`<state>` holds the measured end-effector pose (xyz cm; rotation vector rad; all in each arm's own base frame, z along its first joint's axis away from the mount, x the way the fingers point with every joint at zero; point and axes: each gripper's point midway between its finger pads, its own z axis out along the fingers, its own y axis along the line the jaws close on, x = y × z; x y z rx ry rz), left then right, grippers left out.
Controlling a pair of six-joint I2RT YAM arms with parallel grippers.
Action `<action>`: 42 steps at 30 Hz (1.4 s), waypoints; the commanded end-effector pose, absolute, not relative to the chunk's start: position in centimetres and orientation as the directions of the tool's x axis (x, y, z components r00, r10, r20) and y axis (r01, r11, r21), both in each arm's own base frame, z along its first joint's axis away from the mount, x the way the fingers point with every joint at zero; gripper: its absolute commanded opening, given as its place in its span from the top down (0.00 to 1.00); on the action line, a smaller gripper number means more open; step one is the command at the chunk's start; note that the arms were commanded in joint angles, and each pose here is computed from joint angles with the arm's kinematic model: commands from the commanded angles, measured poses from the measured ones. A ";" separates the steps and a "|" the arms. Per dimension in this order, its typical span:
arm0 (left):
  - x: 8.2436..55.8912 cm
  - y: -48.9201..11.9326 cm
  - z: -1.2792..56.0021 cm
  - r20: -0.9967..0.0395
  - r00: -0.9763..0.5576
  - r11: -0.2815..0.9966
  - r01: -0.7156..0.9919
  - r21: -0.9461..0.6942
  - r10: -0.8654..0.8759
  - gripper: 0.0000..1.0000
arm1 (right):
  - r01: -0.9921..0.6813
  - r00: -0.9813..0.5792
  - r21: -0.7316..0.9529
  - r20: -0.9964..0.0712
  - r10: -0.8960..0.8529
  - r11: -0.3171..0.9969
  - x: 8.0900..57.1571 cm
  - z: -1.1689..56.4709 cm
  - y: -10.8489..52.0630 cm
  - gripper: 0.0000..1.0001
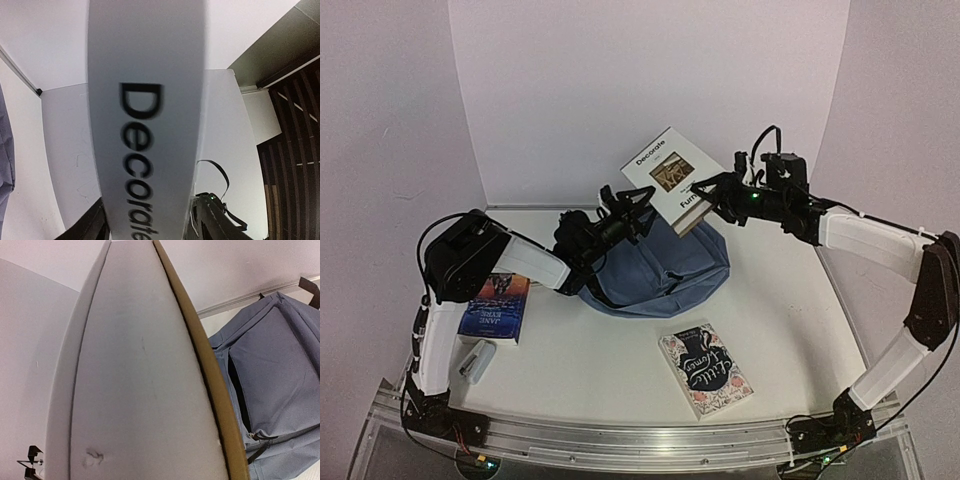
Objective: Pack the student bag
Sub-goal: Pick up the book from the center of the board.
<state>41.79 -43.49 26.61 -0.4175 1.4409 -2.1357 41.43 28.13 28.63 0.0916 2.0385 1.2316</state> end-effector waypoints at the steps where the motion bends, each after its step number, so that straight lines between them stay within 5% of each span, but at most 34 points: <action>1: 38.8 -42.1 30.4 -0.120 -0.815 -0.387 0.391 -0.835 -0.567 0.32 | -0.407 -0.625 0.741 -0.652 0.429 0.534 41.9 33.4 26.5 0.64; 7: 37.5 -40.9 26.3 -0.192 -0.852 -0.259 0.350 -0.900 -0.487 0.02 | -0.509 -0.627 0.702 -0.698 0.345 0.498 39.2 35.8 25.8 0.68; 20: 34.7 -34.9 25.7 -0.602 -0.792 0.248 0.565 -0.787 -0.107 0.00 | -0.588 -0.715 0.620 -0.699 0.025 0.519 31.9 31.9 24.0 0.71; 25: 31.8 -34.4 28.8 -0.696 -0.715 0.197 0.693 -0.694 0.064 0.00 | -0.629 -0.747 0.662 -0.660 -0.081 0.408 29.2 31.0 25.0 0.71; 36: 27.1 -34.9 31.5 -0.678 -0.719 -0.067 0.677 -0.733 0.152 0.00 | -0.657 -0.754 0.712 -0.623 -0.211 0.247 26.5 30.5 27.2 0.72; 42: 25.6 -35.8 32.0 -0.668 -0.722 -0.106 0.661 -0.743 0.178 0.02 | -0.677 -0.733 0.708 -0.628 -0.262 0.200 25.8 30.3 28.5 0.72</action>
